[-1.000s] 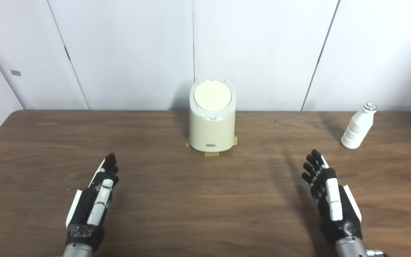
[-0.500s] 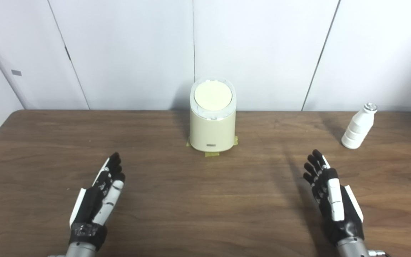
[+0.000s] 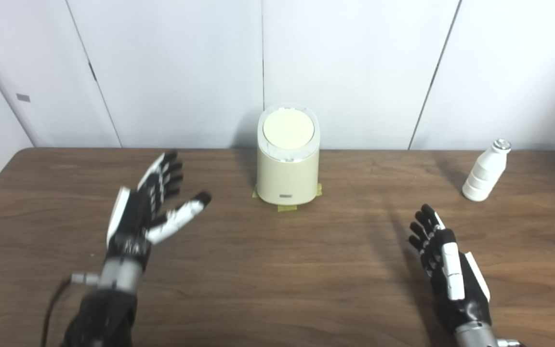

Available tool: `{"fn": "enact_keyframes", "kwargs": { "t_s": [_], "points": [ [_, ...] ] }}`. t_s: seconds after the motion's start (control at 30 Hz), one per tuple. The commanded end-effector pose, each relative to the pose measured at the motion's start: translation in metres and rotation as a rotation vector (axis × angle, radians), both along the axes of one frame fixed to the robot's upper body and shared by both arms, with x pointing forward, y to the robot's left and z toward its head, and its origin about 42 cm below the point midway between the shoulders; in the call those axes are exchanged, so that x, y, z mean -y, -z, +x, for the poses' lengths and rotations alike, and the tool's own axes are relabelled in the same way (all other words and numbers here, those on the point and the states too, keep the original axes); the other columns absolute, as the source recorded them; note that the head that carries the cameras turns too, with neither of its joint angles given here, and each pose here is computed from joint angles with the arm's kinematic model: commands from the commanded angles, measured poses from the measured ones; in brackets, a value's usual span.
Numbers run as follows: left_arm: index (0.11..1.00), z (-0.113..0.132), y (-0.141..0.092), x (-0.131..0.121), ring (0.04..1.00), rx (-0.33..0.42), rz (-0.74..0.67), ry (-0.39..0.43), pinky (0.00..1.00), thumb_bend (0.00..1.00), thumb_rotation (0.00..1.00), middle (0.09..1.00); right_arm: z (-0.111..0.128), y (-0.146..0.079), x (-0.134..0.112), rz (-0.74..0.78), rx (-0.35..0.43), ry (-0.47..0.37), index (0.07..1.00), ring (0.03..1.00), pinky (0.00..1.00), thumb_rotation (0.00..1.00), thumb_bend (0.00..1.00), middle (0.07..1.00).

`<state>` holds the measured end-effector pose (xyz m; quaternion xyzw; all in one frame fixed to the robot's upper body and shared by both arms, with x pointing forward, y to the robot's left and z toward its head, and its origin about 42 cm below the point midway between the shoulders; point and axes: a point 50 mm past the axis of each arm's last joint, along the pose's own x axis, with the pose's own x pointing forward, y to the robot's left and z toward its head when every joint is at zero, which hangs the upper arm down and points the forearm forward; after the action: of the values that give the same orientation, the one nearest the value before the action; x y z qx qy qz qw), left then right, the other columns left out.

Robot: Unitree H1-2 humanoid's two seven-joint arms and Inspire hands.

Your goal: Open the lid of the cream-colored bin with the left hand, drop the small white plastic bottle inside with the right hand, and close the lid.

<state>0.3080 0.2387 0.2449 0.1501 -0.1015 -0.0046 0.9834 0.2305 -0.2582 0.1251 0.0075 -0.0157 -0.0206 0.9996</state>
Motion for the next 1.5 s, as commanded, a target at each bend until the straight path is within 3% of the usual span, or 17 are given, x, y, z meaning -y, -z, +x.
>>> {"fn": "enact_keyframes", "kwargs": {
  "t_s": [0.0, 0.2, 0.6, 1.03, 1.47],
  "points": [
    [0.944, 0.008, -0.01, 0.002, 0.873, 0.03, 0.047, 0.009, 0.85, 0.88, 0.31, 0.905, -0.032, 0.012, -0.001, 0.009, -0.04, 0.017, 0.961, 0.949, 0.94, 1.0, 0.54, 0.962],
    [0.949, 0.035, -0.029, 0.013, 0.864, 0.048, 0.12, 0.041, 0.79, 0.88, 0.3, 0.91, -0.034, 0.011, -0.003, -0.002, -0.045, 0.016, 0.96, 0.945, 0.93, 1.0, 0.55, 0.963],
    [0.95, 0.086, -0.062, 0.032, 0.878, 0.071, 0.22, 0.071, 0.82, 0.89, 0.21, 0.928, -0.035, 0.019, -0.004, -0.001, -0.05, 0.013, 0.953, 0.951, 0.94, 0.99, 0.53, 0.959],
    [0.921, 0.111, -0.048, 0.053, 0.831, 0.018, 0.227, 0.067, 0.74, 0.89, 0.23, 0.905, -0.037, 0.034, -0.003, -0.043, -0.054, 0.02, 0.947, 0.932, 0.91, 1.0, 0.51, 0.949],
    [0.935, 0.131, -0.046, 0.068, 0.849, 0.02, 0.26, 0.08, 0.74, 0.86, 0.22, 0.914, -0.037, 0.042, -0.002, -0.062, -0.059, 0.014, 0.937, 0.936, 0.92, 1.0, 0.49, 0.95]
  ]
}}
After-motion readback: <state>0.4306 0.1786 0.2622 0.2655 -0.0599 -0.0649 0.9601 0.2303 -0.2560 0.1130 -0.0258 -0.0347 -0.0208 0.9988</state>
